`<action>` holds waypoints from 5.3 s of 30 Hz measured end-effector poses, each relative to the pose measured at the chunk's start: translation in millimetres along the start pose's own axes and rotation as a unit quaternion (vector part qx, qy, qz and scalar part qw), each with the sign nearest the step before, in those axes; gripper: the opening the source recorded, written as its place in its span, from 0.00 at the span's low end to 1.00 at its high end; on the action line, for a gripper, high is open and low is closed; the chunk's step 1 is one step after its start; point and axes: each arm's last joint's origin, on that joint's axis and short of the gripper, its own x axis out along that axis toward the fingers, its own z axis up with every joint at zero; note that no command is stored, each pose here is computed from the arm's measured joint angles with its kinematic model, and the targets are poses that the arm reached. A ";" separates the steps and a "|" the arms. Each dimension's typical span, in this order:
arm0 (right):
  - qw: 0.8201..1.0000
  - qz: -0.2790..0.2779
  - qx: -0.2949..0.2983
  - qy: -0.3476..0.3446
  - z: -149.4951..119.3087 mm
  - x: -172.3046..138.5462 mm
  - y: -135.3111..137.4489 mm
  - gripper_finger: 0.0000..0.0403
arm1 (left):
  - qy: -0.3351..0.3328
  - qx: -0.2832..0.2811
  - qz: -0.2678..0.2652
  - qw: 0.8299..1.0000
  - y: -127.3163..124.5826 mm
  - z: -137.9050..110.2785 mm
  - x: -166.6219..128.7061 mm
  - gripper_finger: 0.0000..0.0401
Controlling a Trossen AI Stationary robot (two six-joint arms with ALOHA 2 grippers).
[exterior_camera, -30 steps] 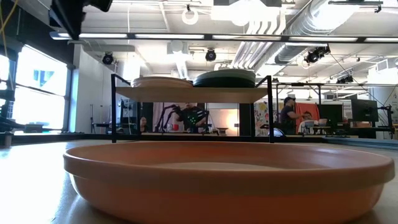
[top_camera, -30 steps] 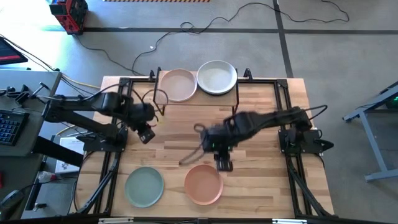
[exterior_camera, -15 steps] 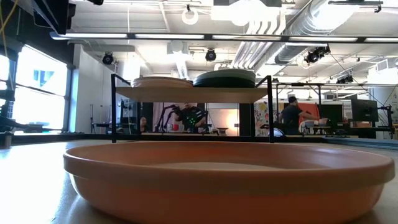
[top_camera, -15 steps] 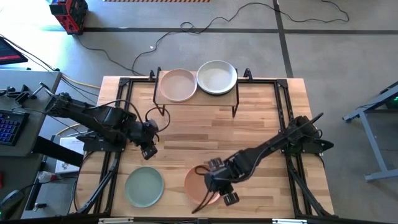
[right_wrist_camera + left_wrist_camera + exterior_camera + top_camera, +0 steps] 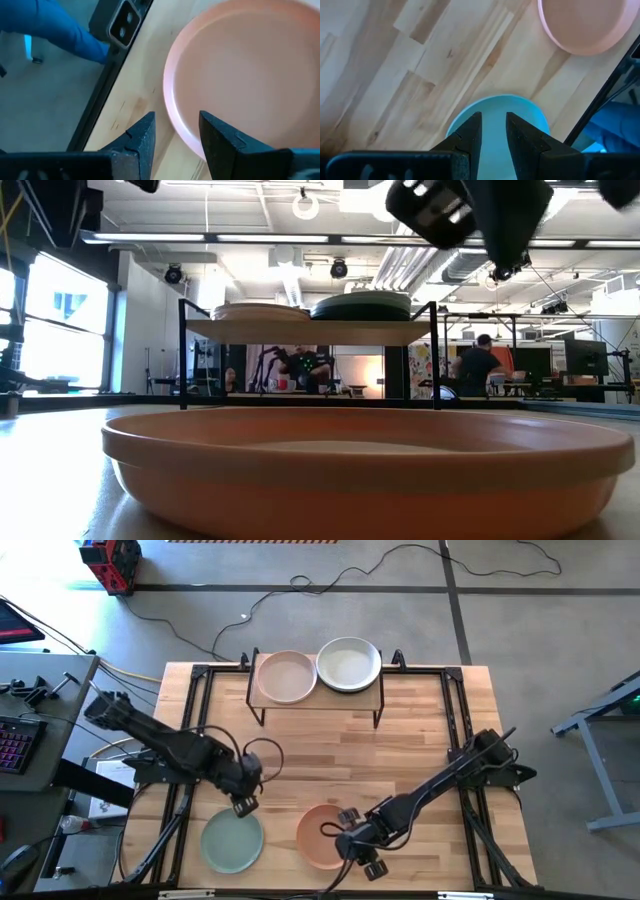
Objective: Place and stack plates onto a shelf
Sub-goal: Stack the orange plate on top of the gray plate
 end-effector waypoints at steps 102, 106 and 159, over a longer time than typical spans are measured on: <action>0.999 -0.024 -0.041 0.011 -24.4 52.4 -20.7 0.27 | -0.106 0.057 -0.073 0.990 -40.9 16.3 24.6 0.19; 0.999 -0.025 -0.031 0.026 -28.9 64.0 -21.9 0.27 | -0.106 0.057 -0.073 0.990 -40.8 16.2 24.6 0.19; 0.985 -0.144 -0.084 0.033 44.2 -45.2 -27.3 0.00 | -0.108 -0.106 -0.074 0.986 -7.9 62.2 22.9 0.19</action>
